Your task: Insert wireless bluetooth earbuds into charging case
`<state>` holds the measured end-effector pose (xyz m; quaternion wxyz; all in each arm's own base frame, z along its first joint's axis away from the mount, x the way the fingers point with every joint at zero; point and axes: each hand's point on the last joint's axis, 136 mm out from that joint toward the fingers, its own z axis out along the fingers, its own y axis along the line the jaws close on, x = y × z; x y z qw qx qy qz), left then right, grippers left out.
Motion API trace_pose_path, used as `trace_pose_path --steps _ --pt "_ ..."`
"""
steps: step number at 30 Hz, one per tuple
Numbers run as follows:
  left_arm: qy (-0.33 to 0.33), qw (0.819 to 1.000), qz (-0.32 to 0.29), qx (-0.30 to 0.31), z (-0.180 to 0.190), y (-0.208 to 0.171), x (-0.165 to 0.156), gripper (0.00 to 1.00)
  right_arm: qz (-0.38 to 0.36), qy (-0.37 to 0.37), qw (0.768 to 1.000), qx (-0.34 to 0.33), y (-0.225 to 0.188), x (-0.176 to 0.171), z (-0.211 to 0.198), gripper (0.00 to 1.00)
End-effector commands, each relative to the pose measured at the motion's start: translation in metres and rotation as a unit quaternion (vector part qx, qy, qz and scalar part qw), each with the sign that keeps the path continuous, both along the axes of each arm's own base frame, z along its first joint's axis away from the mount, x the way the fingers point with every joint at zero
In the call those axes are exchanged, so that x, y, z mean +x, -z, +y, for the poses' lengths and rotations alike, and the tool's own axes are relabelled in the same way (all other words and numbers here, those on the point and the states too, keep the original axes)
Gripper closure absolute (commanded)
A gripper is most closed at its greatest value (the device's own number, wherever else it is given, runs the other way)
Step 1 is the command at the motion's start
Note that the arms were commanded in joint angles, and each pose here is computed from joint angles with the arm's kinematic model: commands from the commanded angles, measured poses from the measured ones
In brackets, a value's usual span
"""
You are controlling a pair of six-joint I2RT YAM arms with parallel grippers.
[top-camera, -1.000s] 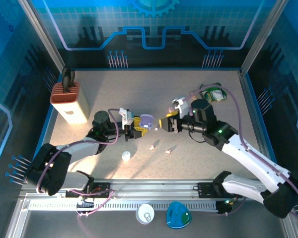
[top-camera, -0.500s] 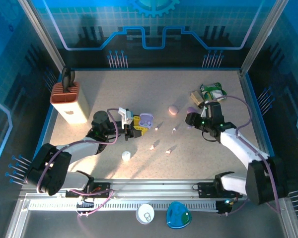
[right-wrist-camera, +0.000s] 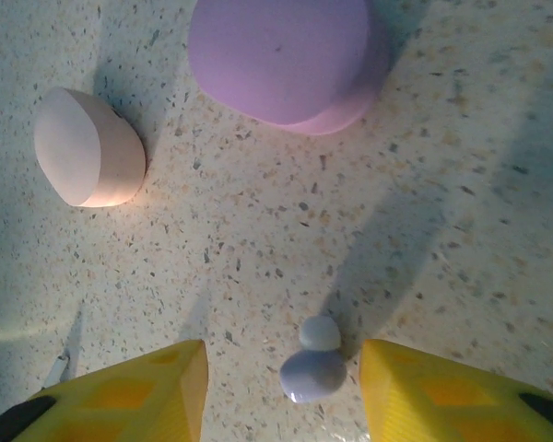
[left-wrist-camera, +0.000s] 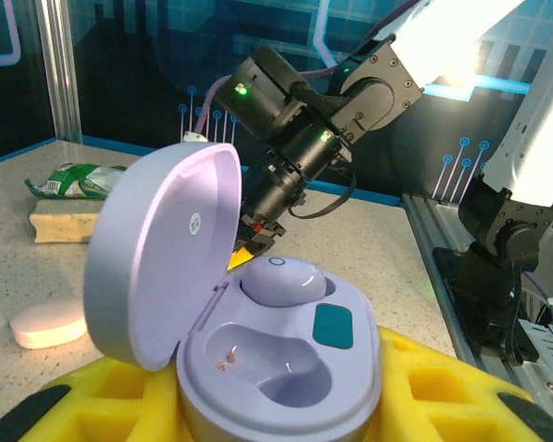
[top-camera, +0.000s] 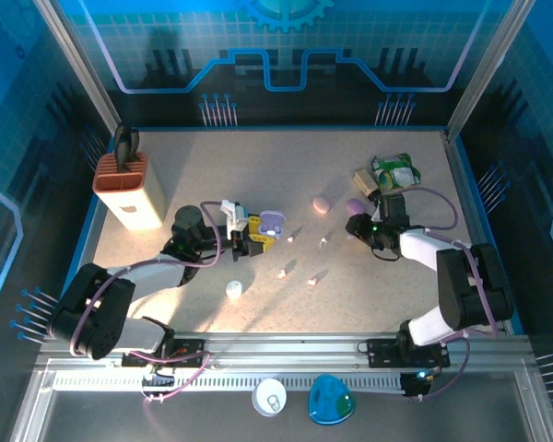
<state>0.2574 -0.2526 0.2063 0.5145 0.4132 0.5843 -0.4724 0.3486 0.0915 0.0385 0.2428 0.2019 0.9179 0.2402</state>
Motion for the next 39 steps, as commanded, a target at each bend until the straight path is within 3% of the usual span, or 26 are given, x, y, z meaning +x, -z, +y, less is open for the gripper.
trace_pose_path --steps 1,8,28,34,37,39 --pt "-0.002 1.000 -0.012 -0.004 0.001 -0.002 0.003 0.70 -0.011 -0.032 0.999 0.004 -0.002 0.014 0.004 0.51" --pt "-0.002 1.000 -0.012 -0.006 0.001 -0.003 0.003 0.70 0.012 -0.054 0.998 0.034 0.016 0.009 0.018 0.50" --pt "-0.003 1.000 -0.018 -0.005 0.002 -0.007 0.001 0.70 0.009 -0.113 0.992 0.055 -0.001 -0.041 0.058 0.49" --pt "-0.025 1.000 -0.014 -0.007 0.008 -0.007 0.010 0.70 -0.002 -0.120 0.993 -0.014 -0.015 -0.047 0.049 0.47" --pt "-0.053 0.998 -0.005 -0.016 0.019 -0.009 0.021 0.71 0.007 -0.156 0.981 -0.117 -0.019 -0.051 0.042 0.47" --pt "-0.074 0.997 -0.004 -0.027 0.028 -0.012 0.027 0.71 0.015 -0.198 0.958 -0.206 -0.026 -0.053 0.039 0.46"
